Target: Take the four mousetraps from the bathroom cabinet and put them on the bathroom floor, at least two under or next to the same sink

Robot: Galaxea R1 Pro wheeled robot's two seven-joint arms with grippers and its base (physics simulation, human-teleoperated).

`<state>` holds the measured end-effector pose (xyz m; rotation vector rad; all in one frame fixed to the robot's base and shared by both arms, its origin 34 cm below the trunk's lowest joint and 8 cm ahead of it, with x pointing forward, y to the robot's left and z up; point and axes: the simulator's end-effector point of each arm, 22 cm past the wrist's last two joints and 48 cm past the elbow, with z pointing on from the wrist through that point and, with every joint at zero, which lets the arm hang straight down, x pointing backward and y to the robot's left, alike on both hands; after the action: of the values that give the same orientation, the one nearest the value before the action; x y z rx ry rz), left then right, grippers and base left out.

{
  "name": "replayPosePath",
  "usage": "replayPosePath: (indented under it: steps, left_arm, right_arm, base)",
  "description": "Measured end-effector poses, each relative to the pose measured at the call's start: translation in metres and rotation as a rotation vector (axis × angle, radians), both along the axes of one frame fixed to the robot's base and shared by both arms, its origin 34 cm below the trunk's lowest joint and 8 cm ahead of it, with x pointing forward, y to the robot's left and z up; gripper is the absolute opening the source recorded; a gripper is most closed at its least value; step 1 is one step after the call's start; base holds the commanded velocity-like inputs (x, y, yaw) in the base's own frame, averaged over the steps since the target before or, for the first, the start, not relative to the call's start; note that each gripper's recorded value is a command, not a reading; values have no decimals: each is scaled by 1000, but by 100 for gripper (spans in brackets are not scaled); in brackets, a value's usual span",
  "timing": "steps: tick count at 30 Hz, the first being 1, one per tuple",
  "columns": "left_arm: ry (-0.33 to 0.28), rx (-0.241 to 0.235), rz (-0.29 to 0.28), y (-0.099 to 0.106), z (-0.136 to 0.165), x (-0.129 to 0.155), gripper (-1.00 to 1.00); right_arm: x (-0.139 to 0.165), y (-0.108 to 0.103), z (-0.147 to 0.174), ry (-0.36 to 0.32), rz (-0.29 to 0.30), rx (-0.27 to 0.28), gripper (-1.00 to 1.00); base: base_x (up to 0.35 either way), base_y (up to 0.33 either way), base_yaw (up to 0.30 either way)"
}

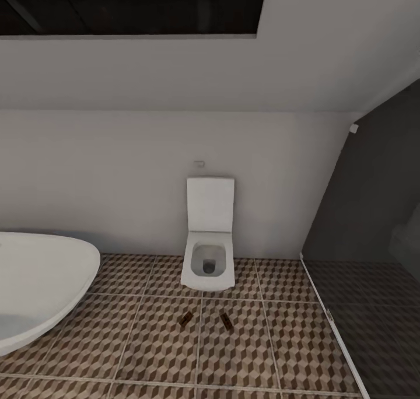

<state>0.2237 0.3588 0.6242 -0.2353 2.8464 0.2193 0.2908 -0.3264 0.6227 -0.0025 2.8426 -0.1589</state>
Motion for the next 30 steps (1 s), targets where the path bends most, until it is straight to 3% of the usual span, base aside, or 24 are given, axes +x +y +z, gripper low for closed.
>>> replayPosePath:
  steps: [30]
  left_arm:
    - [0, 0, 0, 0, 0, 0, 100]
  right_arm:
    - [1, 3, 0, -2, 1, 4, 100]
  base:
    - [0, 0, 0]
